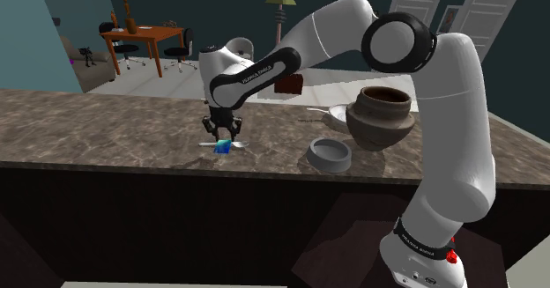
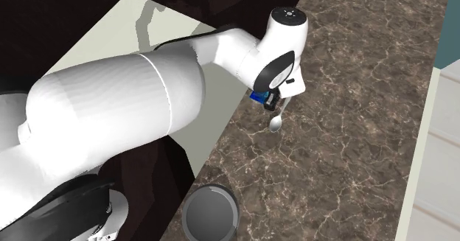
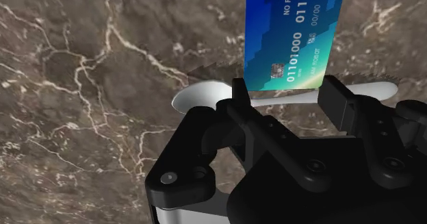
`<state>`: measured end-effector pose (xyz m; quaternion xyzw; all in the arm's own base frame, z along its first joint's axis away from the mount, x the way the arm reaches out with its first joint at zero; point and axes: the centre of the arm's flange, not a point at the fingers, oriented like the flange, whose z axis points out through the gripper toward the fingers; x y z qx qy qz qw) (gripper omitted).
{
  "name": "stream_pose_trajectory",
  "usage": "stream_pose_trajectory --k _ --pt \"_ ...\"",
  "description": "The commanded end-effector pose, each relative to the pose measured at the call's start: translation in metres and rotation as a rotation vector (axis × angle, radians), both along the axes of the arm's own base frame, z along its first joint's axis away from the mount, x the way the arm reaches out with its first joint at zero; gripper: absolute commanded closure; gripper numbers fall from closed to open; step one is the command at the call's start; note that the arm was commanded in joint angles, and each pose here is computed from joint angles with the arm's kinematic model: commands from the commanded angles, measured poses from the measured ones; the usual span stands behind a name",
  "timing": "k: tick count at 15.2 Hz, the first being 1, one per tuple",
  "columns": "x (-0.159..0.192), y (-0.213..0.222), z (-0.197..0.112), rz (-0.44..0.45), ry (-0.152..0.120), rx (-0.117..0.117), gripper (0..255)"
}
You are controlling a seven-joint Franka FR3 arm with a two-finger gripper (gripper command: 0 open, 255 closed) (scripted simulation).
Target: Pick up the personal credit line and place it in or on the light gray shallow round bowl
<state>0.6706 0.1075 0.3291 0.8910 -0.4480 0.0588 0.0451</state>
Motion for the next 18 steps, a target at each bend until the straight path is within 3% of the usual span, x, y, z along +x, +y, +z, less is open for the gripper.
stream_pose_trajectory --k 1,12,18 --pt "0.000 -0.001 0.010 0.000 0.000 0.000 255" --pt "0.000 -0.001 0.068 0.000 0.000 0.000 255" --pt "-0.060 -0.053 0.071 0.000 0.000 0.000 255"
